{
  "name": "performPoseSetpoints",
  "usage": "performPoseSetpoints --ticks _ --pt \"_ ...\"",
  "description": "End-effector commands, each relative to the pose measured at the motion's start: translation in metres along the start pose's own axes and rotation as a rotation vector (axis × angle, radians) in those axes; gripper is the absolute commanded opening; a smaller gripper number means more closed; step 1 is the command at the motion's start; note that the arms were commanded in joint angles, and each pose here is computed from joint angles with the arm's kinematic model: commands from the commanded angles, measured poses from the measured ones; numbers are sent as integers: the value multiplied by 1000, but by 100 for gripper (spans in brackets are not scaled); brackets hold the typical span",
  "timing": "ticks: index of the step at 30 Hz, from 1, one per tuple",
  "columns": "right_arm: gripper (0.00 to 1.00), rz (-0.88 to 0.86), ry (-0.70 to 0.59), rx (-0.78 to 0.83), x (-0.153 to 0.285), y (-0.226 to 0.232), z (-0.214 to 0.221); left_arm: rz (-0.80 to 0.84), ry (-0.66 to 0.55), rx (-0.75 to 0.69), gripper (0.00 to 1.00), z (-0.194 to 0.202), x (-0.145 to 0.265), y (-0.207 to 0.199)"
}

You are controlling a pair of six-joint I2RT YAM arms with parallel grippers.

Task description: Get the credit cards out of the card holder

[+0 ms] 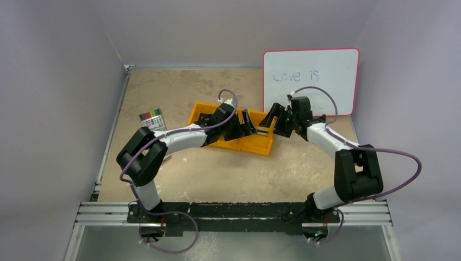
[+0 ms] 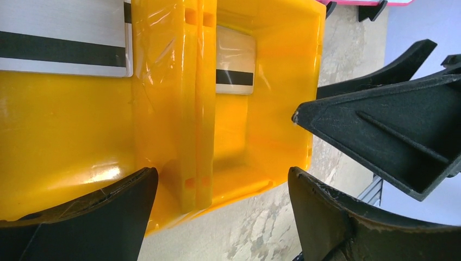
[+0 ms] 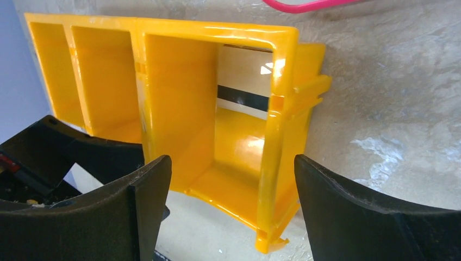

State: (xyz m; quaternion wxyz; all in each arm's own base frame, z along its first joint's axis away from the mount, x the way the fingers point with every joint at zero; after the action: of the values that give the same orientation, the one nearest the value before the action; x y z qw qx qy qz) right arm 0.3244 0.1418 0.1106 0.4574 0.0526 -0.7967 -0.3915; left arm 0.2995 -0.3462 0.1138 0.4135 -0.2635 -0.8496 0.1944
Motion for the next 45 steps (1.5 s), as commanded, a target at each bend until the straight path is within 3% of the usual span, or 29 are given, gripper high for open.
performPoseSetpoints --ticks 1,15,21,29,32,35,39,45 --pt "85 -128 23 76 6 33 -10 61 2 -18 88 -1 2 -10" --pt "86 -126 82 122 -6 40 -19 25 -27 -13 88 -5 8 -6" --pt "90 8 -45 123 11 26 -32 -132 -85 -85 91 -22 29 10" --pt "96 136 -222 232 61 31 -61 -341 -344 -128 94 -98 96 5" --pt "97 172 -280 238 80 28 -64 -566 -477 -89 97 -119 139 33" --pt "97 174 -309 238 95 24 -58 -812 -572 22 99 -122 184 87" --pt "97 174 -358 220 108 18 -53 -1034 -595 223 100 -104 238 172" --pt "97 156 -378 180 120 13 -42 -1244 -707 366 100 -64 300 232"
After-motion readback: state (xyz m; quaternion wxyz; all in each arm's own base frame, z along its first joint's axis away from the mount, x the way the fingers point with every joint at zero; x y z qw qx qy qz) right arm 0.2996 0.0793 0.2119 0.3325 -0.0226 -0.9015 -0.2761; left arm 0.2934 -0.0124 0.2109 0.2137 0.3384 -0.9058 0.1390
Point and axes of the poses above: each gripper's point midway between its finger pads, its own x axis back along the fingers, its own y axis along the line the jaws close on, z = x × y, the point moved 3 cm from there along x, back along the fingers, and after that the axes turned 12 degrees about -x, right-handed, at the moved point
